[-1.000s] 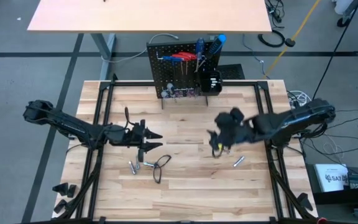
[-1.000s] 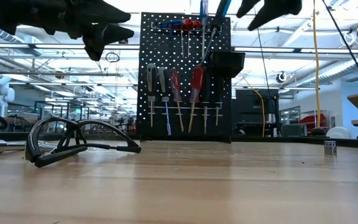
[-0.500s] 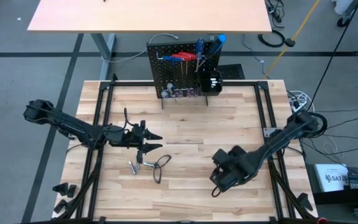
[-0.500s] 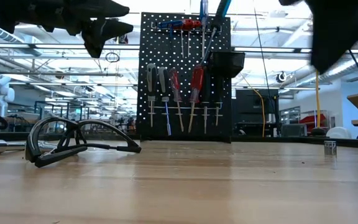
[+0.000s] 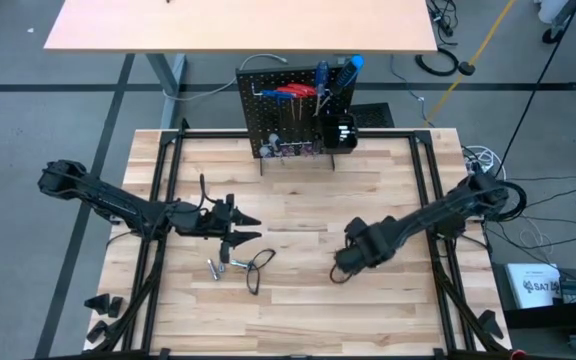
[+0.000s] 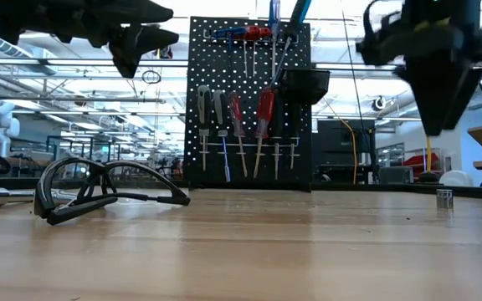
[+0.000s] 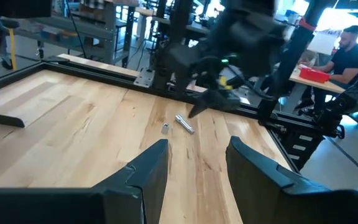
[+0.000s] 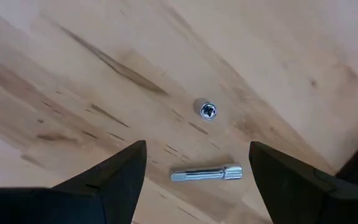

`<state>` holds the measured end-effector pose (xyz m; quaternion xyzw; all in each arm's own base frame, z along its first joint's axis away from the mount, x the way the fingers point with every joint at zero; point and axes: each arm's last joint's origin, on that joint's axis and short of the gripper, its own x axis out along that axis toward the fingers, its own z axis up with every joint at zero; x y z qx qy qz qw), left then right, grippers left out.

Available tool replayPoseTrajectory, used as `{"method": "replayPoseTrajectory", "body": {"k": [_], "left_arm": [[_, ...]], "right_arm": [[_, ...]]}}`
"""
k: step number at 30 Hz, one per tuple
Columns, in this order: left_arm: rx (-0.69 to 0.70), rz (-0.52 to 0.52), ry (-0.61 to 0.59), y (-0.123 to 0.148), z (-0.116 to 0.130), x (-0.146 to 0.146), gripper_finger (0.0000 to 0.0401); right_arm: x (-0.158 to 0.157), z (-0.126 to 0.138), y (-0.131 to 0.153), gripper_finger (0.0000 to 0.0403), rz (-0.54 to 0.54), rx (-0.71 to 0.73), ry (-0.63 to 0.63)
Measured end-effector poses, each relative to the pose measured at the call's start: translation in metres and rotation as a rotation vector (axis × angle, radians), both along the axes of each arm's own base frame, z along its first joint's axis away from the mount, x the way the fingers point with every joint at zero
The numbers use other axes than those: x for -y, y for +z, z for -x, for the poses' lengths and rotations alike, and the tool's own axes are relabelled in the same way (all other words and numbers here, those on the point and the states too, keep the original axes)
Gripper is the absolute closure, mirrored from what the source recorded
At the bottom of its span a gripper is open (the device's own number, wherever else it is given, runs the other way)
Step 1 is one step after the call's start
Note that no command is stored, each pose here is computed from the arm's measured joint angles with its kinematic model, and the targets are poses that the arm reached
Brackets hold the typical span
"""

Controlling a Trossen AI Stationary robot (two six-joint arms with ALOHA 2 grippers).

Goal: Hang tools onto peg board
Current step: Put the socket into the black bin on the peg board

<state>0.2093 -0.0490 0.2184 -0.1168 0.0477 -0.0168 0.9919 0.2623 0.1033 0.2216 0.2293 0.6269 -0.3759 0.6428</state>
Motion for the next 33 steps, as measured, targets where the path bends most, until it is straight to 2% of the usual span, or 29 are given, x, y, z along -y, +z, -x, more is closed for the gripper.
{"method": "replayPoseTrajectory", "body": {"k": [7, 16, 21, 33], "left_arm": [[0.0, 0.0, -0.007, 0.0, 0.0, 0.001, 0.0237], [-0.009, -0.007, -0.005, -0.001, 0.0, 0.001, 0.0237], [-0.019, -0.011, 0.005, -0.002, 0.0, 0.001, 0.0237], [-0.025, -0.017, 0.02, -0.003, 0.0, 0.0, 0.0237]], "right_arm": [[0.031, 0.016, -0.037, 0.0129, -0.143, 0.077, 0.01], [0.038, 0.029, -0.07, 0.0129, -0.171, 0.146, -0.024], [0.039, 0.031, -0.075, 0.0131, -0.135, 0.16, -0.039], [0.042, 0.03, -0.074, 0.0221, -0.114, 0.171, -0.067]]}}
